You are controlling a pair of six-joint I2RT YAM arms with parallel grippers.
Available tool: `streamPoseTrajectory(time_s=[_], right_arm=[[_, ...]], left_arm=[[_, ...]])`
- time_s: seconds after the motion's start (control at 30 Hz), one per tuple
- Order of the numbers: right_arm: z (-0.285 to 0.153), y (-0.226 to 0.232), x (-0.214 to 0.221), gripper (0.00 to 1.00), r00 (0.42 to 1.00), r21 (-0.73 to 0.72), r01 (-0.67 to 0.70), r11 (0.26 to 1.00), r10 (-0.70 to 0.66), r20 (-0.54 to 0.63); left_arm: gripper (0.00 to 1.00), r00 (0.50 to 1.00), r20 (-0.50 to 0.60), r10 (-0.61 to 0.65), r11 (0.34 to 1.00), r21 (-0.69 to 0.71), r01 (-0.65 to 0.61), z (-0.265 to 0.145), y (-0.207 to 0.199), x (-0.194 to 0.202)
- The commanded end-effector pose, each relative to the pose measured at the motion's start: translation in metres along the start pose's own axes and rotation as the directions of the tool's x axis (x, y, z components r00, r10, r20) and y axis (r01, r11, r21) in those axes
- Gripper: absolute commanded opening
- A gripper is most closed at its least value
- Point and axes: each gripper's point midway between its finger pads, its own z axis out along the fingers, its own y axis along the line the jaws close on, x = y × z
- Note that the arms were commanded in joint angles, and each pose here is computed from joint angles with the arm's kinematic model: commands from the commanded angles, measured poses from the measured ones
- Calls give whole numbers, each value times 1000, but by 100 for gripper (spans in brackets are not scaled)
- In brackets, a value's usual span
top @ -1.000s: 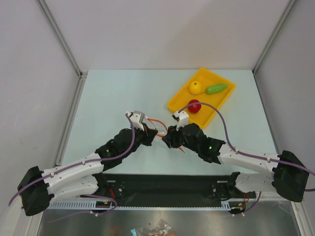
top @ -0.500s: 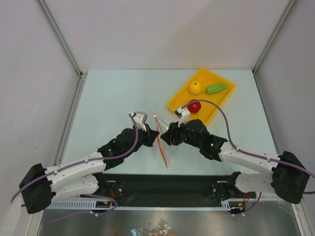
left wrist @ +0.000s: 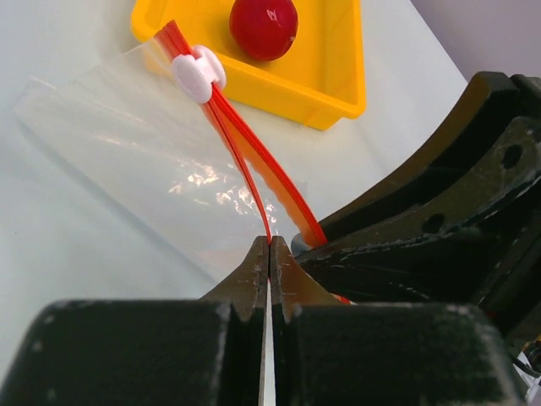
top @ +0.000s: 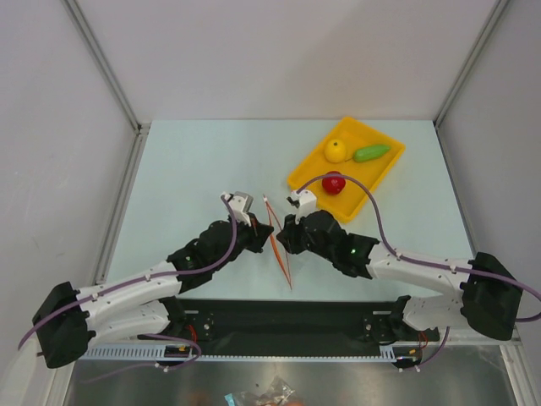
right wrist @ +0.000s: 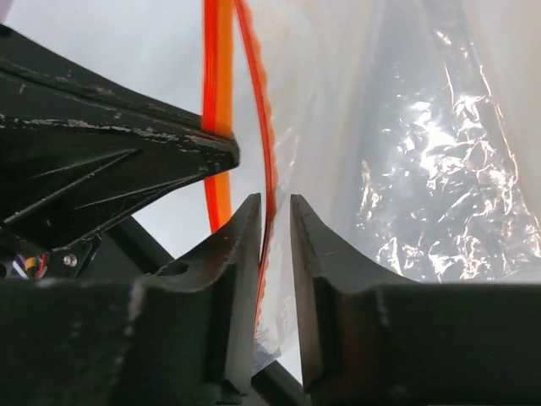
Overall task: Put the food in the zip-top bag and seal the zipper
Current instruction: Open the zipper of the food storage bag at the center of the board.
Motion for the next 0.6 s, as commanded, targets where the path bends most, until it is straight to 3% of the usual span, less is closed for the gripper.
streamPoseTrajectory(time_s=[0.0, 0.1, 0.3, 0.43, 0.57], right_arm=[[2, -1, -20, 23, 997, 97, 63, 993, -68, 43], [3, -2, -23, 0, 997, 124, 60, 990, -66, 46], [-6, 13, -50, 0, 996, 81, 13, 997, -20, 83], [-2, 41, -68, 0, 991, -113, -81, 990, 92, 95], [2, 83, -76, 0, 991, -291, -100, 951, 122, 61]], left_arm=[[0, 999, 45, -4, 999, 48, 2, -5, -14, -19], [0, 999, 34, 19, 999, 29, -20, -6, -14, -24], [0, 992, -114, 51, 992, -113, -64, -23, -4, -36], [0, 984, -171, 45, 978, -193, -78, -60, 1, -59], [0, 991, -133, 22, 966, -252, -55, -97, 12, -77]])
